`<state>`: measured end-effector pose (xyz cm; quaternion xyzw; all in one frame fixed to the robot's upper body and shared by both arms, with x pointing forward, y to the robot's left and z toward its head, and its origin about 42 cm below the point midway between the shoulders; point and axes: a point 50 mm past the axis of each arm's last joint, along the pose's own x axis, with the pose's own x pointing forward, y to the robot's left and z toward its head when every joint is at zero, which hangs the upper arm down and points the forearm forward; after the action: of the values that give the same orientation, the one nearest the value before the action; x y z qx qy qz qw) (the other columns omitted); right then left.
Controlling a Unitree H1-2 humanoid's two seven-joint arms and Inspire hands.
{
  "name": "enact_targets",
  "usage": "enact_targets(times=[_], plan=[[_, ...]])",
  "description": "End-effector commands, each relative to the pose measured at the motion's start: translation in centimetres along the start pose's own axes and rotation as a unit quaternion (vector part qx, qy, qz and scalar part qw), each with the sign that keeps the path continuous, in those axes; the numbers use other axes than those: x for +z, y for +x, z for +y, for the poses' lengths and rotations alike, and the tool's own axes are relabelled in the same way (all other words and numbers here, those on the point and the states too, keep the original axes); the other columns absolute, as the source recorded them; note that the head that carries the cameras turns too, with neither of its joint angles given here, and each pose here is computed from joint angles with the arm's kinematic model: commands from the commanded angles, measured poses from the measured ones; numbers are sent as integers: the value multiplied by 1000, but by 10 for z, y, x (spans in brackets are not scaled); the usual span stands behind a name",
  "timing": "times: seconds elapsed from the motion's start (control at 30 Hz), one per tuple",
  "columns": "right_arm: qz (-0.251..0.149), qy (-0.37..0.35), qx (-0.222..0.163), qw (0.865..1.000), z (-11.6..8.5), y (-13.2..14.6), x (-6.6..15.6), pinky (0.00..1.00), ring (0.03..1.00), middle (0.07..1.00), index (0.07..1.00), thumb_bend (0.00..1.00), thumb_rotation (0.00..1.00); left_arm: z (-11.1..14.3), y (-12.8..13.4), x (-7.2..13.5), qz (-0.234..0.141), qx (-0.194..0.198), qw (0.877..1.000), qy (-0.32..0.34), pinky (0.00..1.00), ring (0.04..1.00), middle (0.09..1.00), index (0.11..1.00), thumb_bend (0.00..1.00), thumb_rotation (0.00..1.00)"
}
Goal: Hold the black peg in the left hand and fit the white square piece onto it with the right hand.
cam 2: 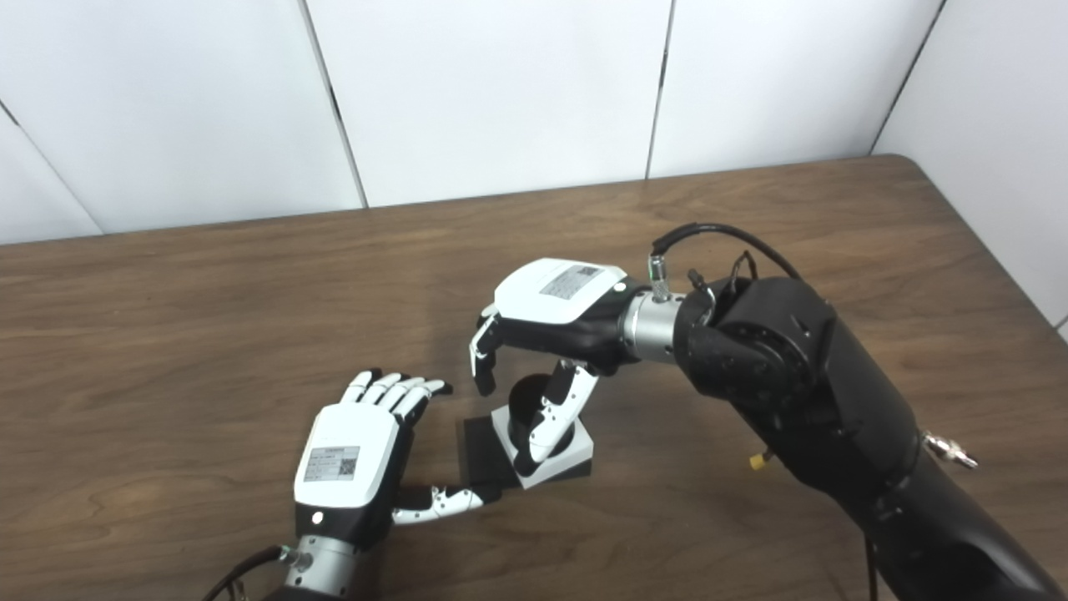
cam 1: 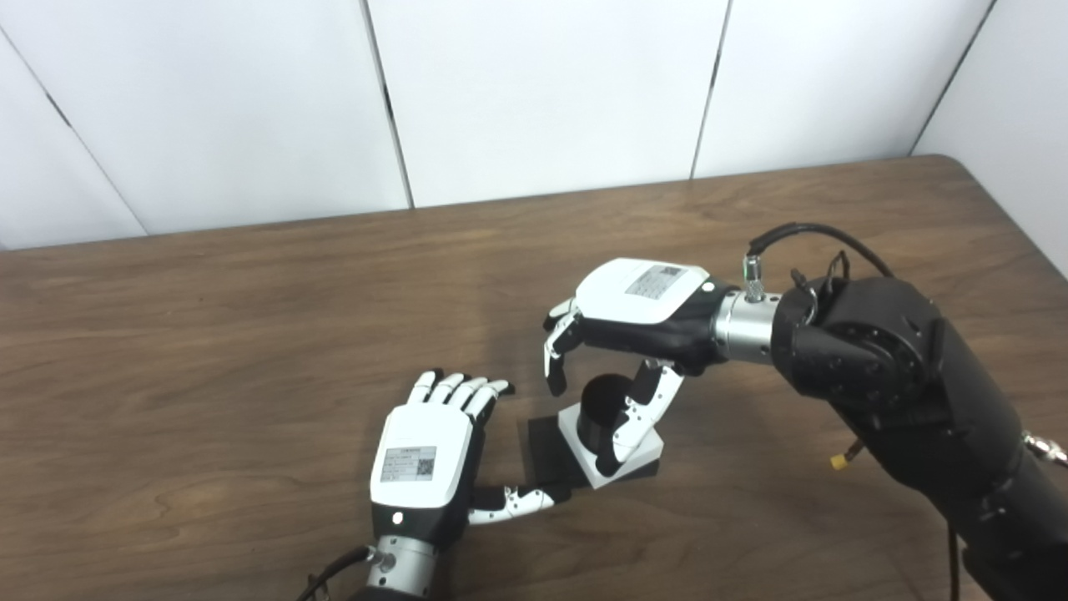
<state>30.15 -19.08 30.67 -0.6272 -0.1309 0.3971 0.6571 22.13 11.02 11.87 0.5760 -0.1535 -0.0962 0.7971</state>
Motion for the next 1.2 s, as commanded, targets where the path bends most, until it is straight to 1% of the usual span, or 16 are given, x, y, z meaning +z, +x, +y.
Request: enact_targets(times=[0.0, 0.13, 0.27, 0.4, 0.5, 0.57, 0.67, 0.73, 0.77, 0.83, 0.93, 0.97, 1.0, 1.03, 1.07, 1.17], plan=[[1, -9, -36, 999, -19, -1, -1, 841, 892, 743, 630, 882, 518, -5, 0, 12, -9, 9, 1000, -18, 886, 822, 791, 767, 1000, 710], [2, 4, -39, 999, -20, 2, -5, 835, 894, 746, 630, 892, 524, -3, 1, 11, -17, -3, 999, -32, 875, 817, 793, 773, 1000, 772], [-1, 20, -47, 999, -23, 6, -11, 808, 890, 744, 624, 906, 521, 5, 3, 7, -29, -36, 998, -51, 889, 839, 820, 813, 1000, 810], [3, 52, -64, 997, -36, 3, -20, 764, 888, 758, 629, 923, 554, 31, -1, -7, -34, -46, 995, -76, 898, 850, 840, 843, 1000, 754], [5, 79, -83, 993, -39, 0, -27, 756, 890, 778, 661, 918, 558, 47, -6, -22, -34, -42, 995, -87, 873, 853, 864, 866, 1000, 759], [9, 110, -96, 989, -36, -5, -33, 776, 891, 797, 711, 894, 605, 58, -10, -34, -24, -29, 994, -103, 867, 863, 883, 880, 1000, 781], [20, 150, -115, 982, -23, -11, -39, 752, 862, 846, 823, 853, 752, 69, -14, -51, 2, -7, 990, -144, 863, 870, 905, 898, 1000, 819], [27, 191, -124, 973, -13, -16, -43, 780, 876, 900, 934, 815, 918, 74, -16, -60, 22, 3, 983, -181, 841, 911, 949, 947, 1000, 893], [29, 210, -127, 969, -8, -18, -46, 788, 880, 910, 952, 810, 946, 76, -16, -63, 27, 8, 981, -191, 835, 919, 957, 957, 1000, 905], [35, 245, -145, 958, 5, -24, -52, 848, 914, 951, 989, 815, 989, 82, -19, -67, 39, 27, 977, -206, 807, 936, 985, 989, 1000, 974], [43, 310, -176, 933, 24, -32, -62, 945, 962, 981, 999, 809, 999, 88, -20, -73, 48, 62, 969, -236, 795, 942, 998, 999, 1000, 998], [45, 331, -189, 923, 29, -35, -65, 966, 972, 985, 1000, 809, 1000, 90, -20, -74, 51, 72, 965, -246, 798, 944, 999, 1000, 1000, 999], [44, 365, -207, 907, 37, -37, -68, 983, 982, 988, 1000, 807, 1000, 92, -20, -77, 57, 81, 959, -267, 814, 952, 1000, 1000, 1000, 1000], [45, 392, -222, 892, 44, -39, -71, 993, 993, 996, 1000, 811, 1000, 93, -21, -79, 63, 86, 952, -286, 892, 981, 1000, 1000, 994, 1000], [49, 416, -240, 876, 52, -40, -72, 997, 997, 998, 1000, 822, 1000, 93, -21, -82, 70, 99, 941, -315, 934, 990, 1000, 1000, 972, 1000], [62, 479, -291, 826, 76, -42, -70, 1000, 1000, 1000, 1000, 850, 1000, 85, -22, -94, 79, 136, 895, -417, 993, 999, 1000, 1000, 886, 1000]])
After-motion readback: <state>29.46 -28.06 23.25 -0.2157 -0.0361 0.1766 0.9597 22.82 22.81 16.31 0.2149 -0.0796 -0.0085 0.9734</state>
